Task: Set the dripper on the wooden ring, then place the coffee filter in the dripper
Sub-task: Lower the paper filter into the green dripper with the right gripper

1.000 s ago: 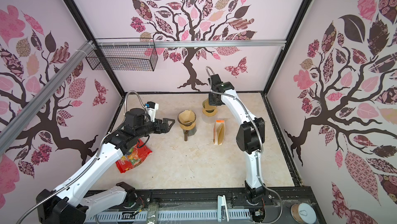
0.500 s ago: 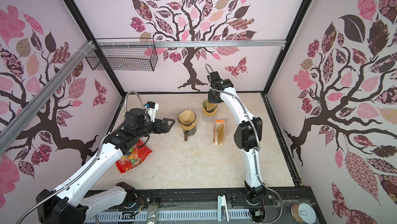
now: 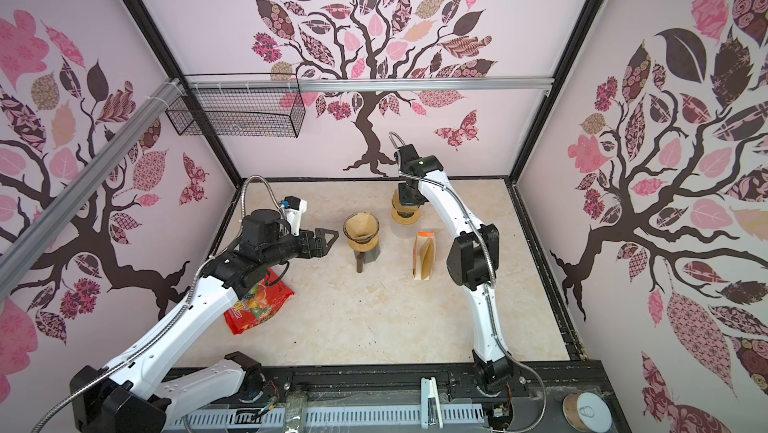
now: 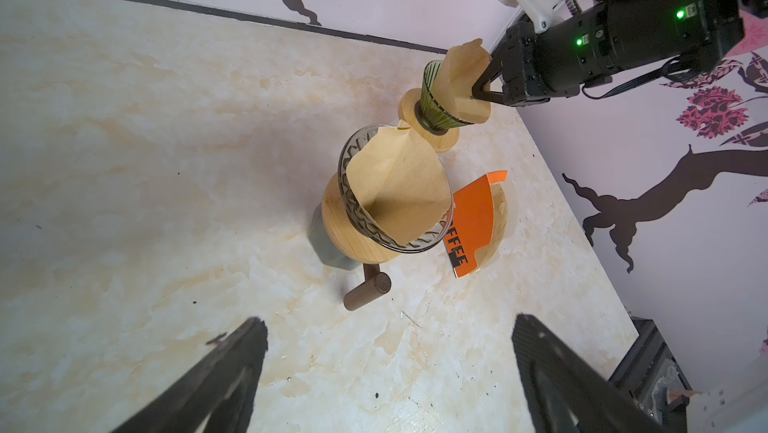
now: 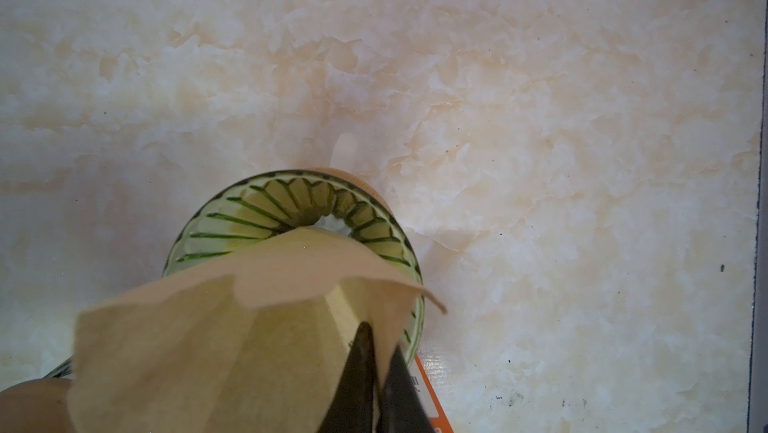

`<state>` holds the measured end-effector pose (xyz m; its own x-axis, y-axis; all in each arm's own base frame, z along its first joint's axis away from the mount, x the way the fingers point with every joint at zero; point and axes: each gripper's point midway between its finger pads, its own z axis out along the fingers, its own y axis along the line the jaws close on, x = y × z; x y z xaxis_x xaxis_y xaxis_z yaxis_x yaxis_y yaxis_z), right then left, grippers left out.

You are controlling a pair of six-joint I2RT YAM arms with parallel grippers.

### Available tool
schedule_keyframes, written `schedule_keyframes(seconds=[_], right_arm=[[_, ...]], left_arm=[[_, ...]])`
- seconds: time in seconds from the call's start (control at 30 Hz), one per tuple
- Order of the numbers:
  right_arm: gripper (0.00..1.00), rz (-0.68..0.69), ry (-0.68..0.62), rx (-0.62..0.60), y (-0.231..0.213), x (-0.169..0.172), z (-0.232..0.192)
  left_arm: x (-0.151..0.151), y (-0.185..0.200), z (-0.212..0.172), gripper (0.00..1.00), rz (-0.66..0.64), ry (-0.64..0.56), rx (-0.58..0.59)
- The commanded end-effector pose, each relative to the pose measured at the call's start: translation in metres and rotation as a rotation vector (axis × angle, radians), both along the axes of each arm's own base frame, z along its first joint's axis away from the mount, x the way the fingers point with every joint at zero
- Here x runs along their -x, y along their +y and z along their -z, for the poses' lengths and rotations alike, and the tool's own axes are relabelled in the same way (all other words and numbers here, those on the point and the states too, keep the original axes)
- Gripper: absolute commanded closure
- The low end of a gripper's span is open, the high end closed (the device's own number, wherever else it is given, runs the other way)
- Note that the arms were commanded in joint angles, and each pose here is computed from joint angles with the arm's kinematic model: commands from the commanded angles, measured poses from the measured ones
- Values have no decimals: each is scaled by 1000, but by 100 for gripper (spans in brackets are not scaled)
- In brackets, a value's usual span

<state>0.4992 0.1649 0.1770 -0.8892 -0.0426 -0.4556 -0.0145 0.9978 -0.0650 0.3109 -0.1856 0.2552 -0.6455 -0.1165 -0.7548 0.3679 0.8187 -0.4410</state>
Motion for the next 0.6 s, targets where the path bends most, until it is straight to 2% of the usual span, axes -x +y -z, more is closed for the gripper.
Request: schedule_keyframes(seconds=[0.0,0.27,0.57], right_arm=[[90,-6,10,46,0,-7,11],[87,-6,24,68,-2,-9,20],[74,-4,0,61,0,-12,14]], left_arm=[[1,-1,10,5,11,6,-13],[1,-2,13,5,12,12,-16],[0,-2,14,5,13,15,-18]])
